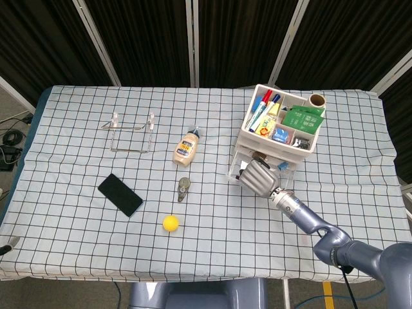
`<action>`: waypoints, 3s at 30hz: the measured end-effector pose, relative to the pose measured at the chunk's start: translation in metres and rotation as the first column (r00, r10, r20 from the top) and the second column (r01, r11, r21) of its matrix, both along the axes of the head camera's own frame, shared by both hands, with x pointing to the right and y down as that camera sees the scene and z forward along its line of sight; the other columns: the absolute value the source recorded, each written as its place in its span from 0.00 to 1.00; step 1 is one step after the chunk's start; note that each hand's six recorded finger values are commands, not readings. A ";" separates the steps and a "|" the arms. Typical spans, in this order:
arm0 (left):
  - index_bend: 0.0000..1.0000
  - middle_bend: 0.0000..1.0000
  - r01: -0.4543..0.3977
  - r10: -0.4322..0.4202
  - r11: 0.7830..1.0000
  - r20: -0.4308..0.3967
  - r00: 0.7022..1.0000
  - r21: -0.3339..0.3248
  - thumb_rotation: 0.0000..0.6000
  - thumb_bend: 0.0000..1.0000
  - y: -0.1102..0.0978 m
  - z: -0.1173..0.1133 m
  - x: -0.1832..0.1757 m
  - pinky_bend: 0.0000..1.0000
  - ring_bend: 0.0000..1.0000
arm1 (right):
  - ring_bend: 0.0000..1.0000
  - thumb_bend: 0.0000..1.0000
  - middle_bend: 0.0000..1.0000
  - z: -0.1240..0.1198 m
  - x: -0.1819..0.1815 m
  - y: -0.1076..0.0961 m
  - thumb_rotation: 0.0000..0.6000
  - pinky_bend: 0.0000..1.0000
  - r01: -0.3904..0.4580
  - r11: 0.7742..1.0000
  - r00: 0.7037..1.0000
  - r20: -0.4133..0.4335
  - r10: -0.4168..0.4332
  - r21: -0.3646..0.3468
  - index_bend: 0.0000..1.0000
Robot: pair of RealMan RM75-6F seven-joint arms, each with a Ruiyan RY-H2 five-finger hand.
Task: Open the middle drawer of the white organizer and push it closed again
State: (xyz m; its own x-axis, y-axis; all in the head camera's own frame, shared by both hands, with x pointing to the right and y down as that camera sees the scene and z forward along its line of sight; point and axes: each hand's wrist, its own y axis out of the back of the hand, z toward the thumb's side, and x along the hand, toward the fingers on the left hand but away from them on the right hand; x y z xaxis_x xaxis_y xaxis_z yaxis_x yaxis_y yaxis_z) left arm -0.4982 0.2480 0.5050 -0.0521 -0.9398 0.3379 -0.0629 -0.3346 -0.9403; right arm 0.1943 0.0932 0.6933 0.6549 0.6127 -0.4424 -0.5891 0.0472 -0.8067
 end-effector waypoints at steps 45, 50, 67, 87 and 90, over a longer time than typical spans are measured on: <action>0.00 0.00 -0.048 0.051 0.997 -0.051 0.997 0.053 1.00 0.10 0.012 -0.020 0.010 0.00 0.00 | 1.00 0.22 1.00 -0.138 0.118 -0.002 1.00 0.78 -0.252 0.943 0.967 0.081 0.240 0.217 0.65; 0.00 0.00 -0.062 0.064 0.997 -0.052 0.997 0.056 1.00 0.10 0.014 -0.021 0.013 0.00 0.00 | 1.00 0.22 1.00 -0.134 0.149 0.007 1.00 0.77 -0.323 0.929 0.946 0.091 0.311 0.180 0.64; 0.00 0.00 -0.069 0.070 0.997 -0.041 0.997 0.036 1.00 0.10 0.014 -0.015 0.016 0.00 0.00 | 1.00 0.15 1.00 -0.093 0.228 0.034 1.00 0.77 -0.471 0.877 0.882 0.034 0.470 0.097 0.58; 0.00 0.00 -0.063 0.064 0.998 -0.037 0.997 0.028 1.00 0.10 0.013 -0.012 0.015 0.00 0.00 | 0.91 0.08 0.97 -0.090 0.268 0.054 1.00 0.68 -0.604 0.793 0.793 0.156 0.589 0.078 0.45; 0.00 0.00 -0.063 0.064 0.998 -0.035 0.997 0.025 1.00 0.10 0.013 -0.011 0.015 0.00 0.00 | 0.82 0.07 0.86 -0.097 0.269 0.056 1.00 0.57 -0.634 0.771 0.762 0.221 0.608 0.066 0.43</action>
State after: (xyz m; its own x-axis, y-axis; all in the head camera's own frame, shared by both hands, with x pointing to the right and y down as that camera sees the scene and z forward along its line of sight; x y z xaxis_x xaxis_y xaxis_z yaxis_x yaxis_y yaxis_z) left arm -0.4834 0.2615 0.4941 0.0199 -0.9485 0.3161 -0.0757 -0.3167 -0.9455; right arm 0.4637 0.1491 0.5967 0.1684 0.9546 -0.2459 -0.3740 -0.1689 -0.9119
